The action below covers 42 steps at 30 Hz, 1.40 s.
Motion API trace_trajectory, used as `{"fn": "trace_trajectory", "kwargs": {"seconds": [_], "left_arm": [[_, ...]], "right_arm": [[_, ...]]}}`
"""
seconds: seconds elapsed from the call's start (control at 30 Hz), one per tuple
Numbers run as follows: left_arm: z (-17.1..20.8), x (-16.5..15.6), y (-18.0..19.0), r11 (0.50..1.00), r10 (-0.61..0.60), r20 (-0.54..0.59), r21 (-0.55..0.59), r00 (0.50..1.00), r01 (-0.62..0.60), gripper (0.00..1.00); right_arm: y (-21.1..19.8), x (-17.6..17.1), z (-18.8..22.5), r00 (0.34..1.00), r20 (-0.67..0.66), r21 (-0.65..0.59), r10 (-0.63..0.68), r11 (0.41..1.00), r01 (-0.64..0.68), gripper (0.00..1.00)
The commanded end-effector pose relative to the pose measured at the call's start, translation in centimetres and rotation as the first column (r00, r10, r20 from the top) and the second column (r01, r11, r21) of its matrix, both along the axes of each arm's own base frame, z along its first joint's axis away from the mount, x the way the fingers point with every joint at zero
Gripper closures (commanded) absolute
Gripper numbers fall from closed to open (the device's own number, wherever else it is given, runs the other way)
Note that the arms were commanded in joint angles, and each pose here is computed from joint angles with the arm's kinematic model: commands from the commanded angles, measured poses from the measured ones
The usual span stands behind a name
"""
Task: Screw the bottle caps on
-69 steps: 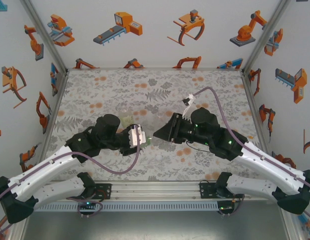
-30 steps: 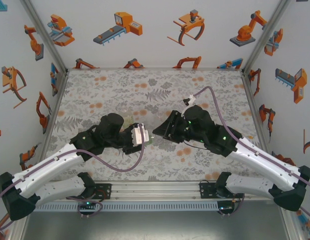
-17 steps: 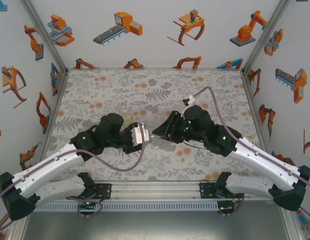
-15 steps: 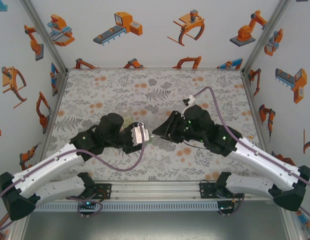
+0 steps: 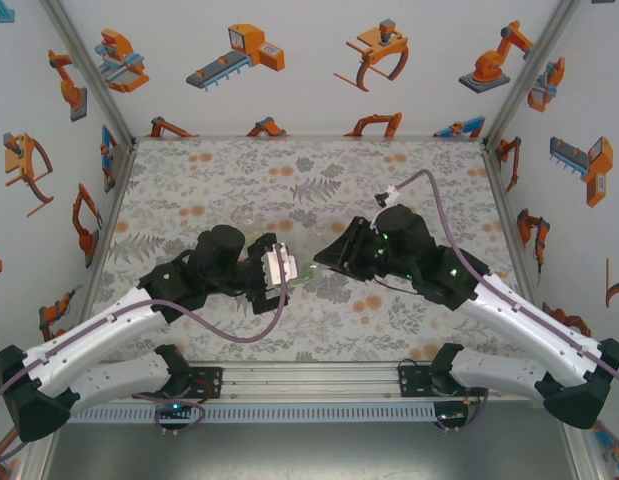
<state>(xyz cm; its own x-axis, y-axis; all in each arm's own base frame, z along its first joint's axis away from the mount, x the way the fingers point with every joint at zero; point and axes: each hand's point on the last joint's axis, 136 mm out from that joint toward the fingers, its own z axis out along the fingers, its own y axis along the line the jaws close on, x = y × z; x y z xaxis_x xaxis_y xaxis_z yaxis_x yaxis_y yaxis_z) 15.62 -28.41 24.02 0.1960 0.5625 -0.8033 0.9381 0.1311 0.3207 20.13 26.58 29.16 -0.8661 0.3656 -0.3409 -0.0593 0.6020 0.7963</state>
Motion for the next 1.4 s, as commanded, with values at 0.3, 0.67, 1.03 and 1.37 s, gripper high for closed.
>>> {"fn": "trace_trajectory", "kwargs": {"seconds": [0.3,0.67,1.03,1.37], "left_arm": [[2.4,1.9,1.4,0.982,0.148,-0.039,-0.108,0.988,-0.152,0.11],[2.0,4.9,5.7,0.887,0.427,-0.151,-0.119,0.891,-0.446,0.08],[0.7,3.5,10.0,0.831,0.545,-0.188,-0.008,0.817,-0.556,0.08],[1.6,2.6,13.0,0.799,0.582,-0.074,-0.130,0.810,-0.587,0.03]], "right_arm": [[-9.3,3.0,1.1,0.993,0.096,-0.325,-0.061,0.942,0.089,0.83],[-13.6,11.8,-0.6,0.995,0.095,-0.653,-0.022,0.753,0.079,0.82],[-14.8,25.1,-4.0,0.995,0.090,-0.733,-0.053,0.672,0.102,0.82],[-14.0,30.7,-8.0,0.999,-0.006,-0.776,-0.032,0.631,0.015,0.81]]}}
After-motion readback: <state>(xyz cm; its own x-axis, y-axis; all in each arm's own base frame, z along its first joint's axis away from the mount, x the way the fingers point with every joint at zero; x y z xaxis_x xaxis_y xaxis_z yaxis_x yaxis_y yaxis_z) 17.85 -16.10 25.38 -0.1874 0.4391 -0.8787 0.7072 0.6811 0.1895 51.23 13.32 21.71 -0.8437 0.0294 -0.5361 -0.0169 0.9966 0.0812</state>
